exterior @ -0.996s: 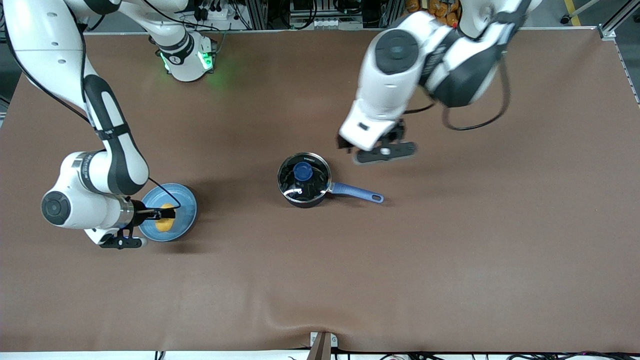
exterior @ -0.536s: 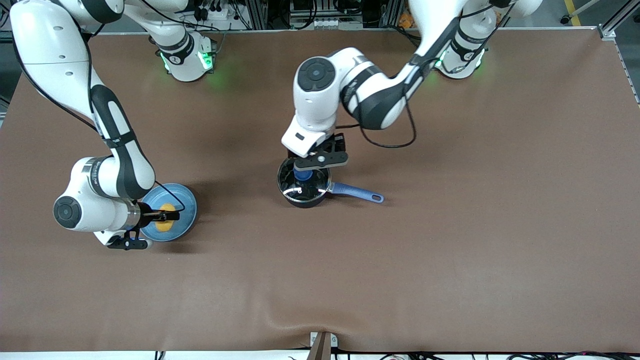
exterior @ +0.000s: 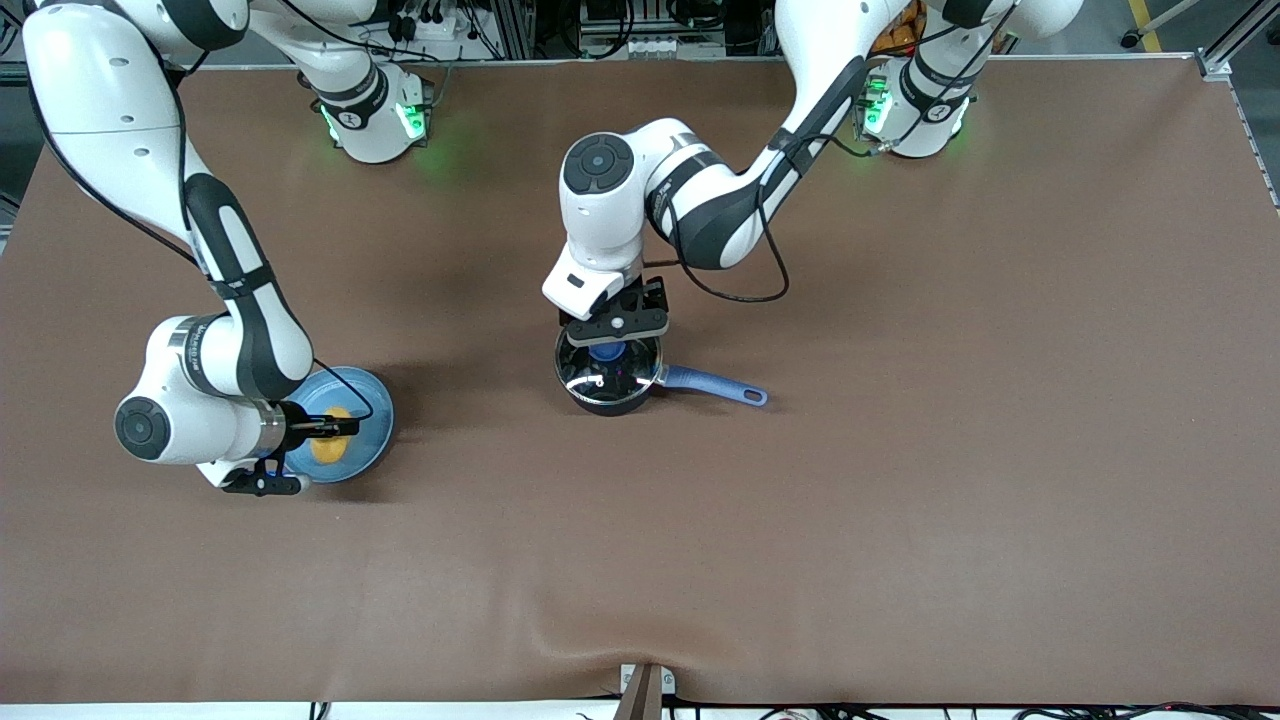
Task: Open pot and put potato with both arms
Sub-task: 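Grasp the potato with the right gripper while the left gripper grasps the knob, then lift the lid off with the left gripper while the right gripper carries potato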
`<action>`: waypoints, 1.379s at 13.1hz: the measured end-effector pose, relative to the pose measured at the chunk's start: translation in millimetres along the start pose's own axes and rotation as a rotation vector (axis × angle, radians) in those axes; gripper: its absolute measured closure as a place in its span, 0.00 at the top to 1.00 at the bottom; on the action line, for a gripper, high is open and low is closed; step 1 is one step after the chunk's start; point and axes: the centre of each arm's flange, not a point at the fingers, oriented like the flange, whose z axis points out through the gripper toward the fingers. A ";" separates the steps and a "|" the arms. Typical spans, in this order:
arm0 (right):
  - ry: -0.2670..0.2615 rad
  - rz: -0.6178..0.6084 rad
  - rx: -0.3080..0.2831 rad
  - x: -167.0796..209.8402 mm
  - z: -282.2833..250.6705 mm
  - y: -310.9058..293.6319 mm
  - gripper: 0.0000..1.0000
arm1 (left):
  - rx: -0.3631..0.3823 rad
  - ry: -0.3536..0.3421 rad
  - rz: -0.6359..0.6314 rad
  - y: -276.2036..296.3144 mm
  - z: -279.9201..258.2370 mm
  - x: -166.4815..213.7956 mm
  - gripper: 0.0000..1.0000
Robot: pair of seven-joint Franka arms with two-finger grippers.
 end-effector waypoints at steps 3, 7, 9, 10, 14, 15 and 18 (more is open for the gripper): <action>0.008 -0.004 0.001 2.8 -7.6 -1.6 0.56 | 0.003 -0.003 0.000 0.1 4.8 -0.2 1.00; 0.016 -0.023 0.005 6.3 -59.4 -12.6 0.56 | -0.010 -0.001 0.006 4.7 19.5 -3.2 1.00; 0.043 -0.051 0.005 0.7 -91.1 -30.8 0.56 | -0.023 0.002 0.009 8.0 27.7 -5.1 1.00; 0.049 -0.070 0.003 -3.8 -101.6 -43.5 0.56 | -0.031 0.004 0.006 9.5 32.9 -5.4 1.00; 0.034 -0.138 -0.008 -14.9 -106.0 -92.0 0.56 | -0.034 0.002 -0.032 10.2 44.2 -5.7 1.00; 0.030 -0.151 -0.011 -16.6 -103.6 -101.2 0.56 | -0.032 0.001 -0.038 9.9 45.0 -5.3 1.00; 0.025 -0.171 -0.016 -19.4 -100.0 -115.3 0.56 | -0.027 0.001 -0.048 8.0 48.7 -3.0 0.88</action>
